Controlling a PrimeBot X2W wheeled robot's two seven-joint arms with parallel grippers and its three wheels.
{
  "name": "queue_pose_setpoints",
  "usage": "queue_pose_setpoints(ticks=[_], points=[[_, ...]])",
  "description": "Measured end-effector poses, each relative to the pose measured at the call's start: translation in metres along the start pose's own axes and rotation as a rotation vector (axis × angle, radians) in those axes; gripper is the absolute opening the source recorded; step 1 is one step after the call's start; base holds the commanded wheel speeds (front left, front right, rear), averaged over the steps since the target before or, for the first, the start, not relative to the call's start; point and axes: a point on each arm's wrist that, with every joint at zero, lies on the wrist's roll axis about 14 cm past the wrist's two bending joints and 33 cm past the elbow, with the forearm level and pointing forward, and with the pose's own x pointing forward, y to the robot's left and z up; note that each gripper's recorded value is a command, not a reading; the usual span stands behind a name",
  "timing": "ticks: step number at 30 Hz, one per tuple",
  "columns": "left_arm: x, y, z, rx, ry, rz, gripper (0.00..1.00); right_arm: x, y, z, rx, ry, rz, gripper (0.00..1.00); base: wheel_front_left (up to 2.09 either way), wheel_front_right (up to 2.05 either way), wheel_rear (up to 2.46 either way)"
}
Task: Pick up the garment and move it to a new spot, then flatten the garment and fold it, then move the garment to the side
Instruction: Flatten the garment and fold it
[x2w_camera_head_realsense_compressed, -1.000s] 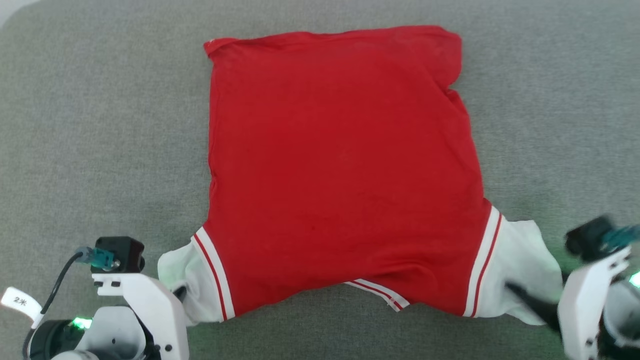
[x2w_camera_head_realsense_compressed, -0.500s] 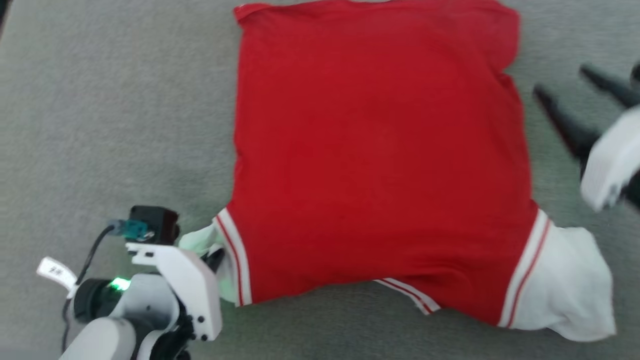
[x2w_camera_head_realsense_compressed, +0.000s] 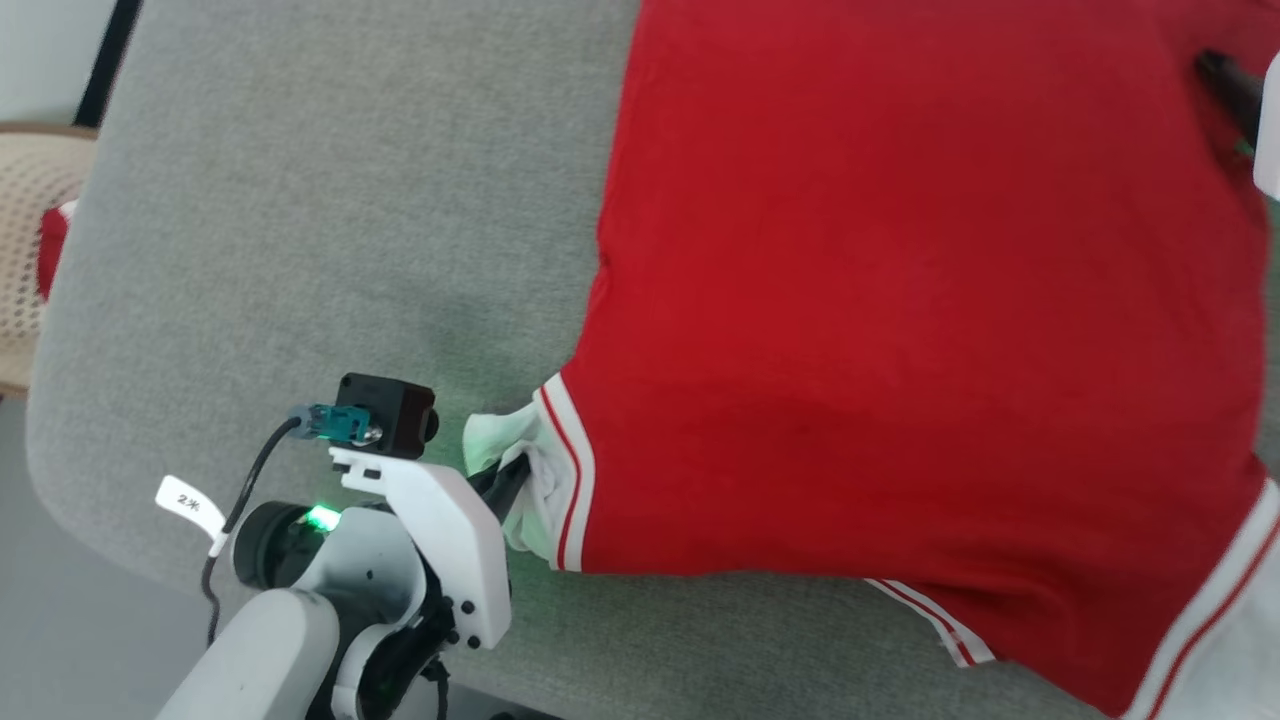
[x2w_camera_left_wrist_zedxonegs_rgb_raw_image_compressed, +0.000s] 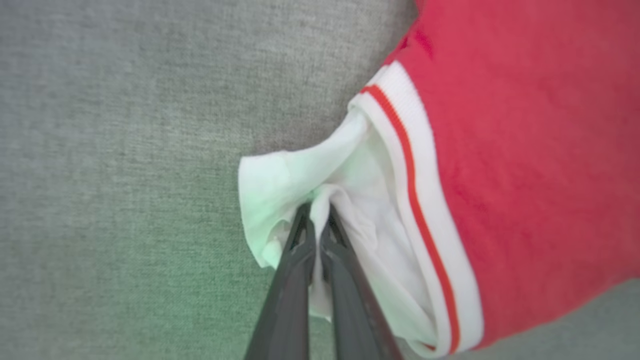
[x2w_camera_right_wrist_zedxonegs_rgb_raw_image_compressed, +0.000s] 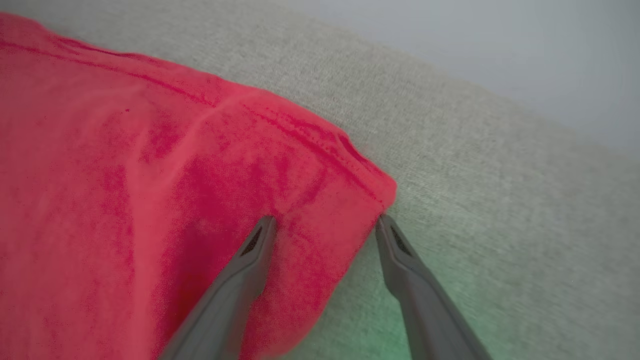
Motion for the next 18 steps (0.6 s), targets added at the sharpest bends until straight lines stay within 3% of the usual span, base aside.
queue_pose_setpoints(ticks=[6,7,8,18], points=[[0.003,0.006,-0.004,-0.029,0.005,0.014,0.0,0.025,0.014,-0.024,0.06,0.253,0.041,1.0,0.0,0.0,0.0],[0.004,0.007,-0.005,-0.032,0.006,0.015,0.0,0.026,0.015,-0.026,0.067,0.283,0.045,0.35,0.0,0.0,0.0],[0.004,0.006,-0.005,-0.033,0.006,0.013,0.0,0.025,0.015,-0.027,0.071,0.309,0.046,0.0,0.0,0.0,0.0],[0.011,0.005,0.003,-0.012,-0.003,0.0,0.0,0.003,0.011,-0.024,0.055,0.294,0.037,0.0,0.0,0.0,0.0]])
